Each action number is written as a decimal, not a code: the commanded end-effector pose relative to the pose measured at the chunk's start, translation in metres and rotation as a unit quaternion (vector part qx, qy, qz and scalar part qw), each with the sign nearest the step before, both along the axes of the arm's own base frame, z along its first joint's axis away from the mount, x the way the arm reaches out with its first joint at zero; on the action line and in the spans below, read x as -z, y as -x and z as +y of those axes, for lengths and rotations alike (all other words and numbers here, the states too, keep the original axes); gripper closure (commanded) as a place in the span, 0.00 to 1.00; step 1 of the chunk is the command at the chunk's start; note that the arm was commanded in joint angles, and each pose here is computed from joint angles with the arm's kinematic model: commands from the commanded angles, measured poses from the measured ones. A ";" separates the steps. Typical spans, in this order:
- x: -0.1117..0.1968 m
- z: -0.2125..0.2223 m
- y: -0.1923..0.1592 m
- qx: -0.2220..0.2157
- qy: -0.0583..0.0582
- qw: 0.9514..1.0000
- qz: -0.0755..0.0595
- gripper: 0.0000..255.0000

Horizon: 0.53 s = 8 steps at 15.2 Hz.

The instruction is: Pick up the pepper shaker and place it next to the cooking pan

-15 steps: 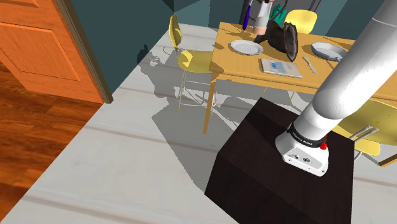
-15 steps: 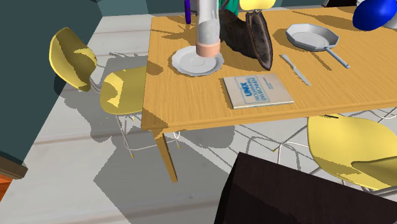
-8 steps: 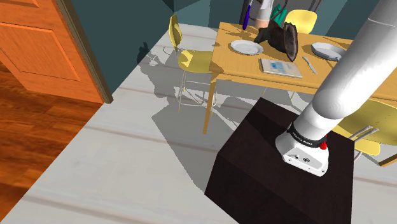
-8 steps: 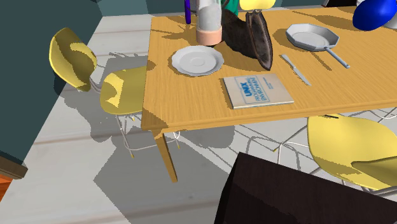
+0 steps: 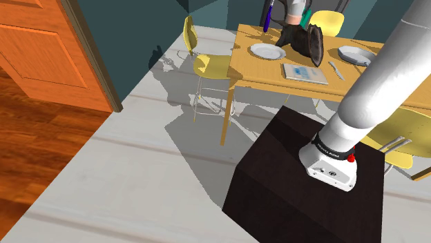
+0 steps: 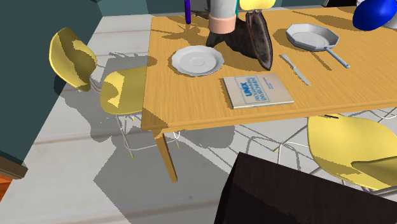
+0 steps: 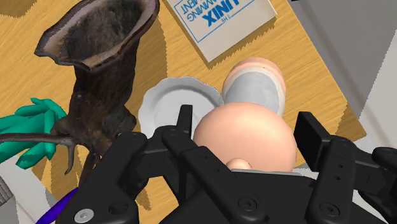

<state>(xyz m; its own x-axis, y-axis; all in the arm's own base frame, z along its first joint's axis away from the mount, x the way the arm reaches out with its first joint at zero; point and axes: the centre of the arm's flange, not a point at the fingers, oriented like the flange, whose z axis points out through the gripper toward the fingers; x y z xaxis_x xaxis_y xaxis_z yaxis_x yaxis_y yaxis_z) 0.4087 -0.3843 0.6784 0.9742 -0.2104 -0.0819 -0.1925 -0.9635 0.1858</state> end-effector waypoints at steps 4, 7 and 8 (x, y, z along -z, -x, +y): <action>0.003 -0.028 0.061 -0.001 0.000 1.000 0.000 1.00; 0.003 -0.047 0.096 -0.001 0.000 1.000 0.000 1.00; 0.003 -0.053 0.107 -0.001 0.000 1.000 0.000 1.00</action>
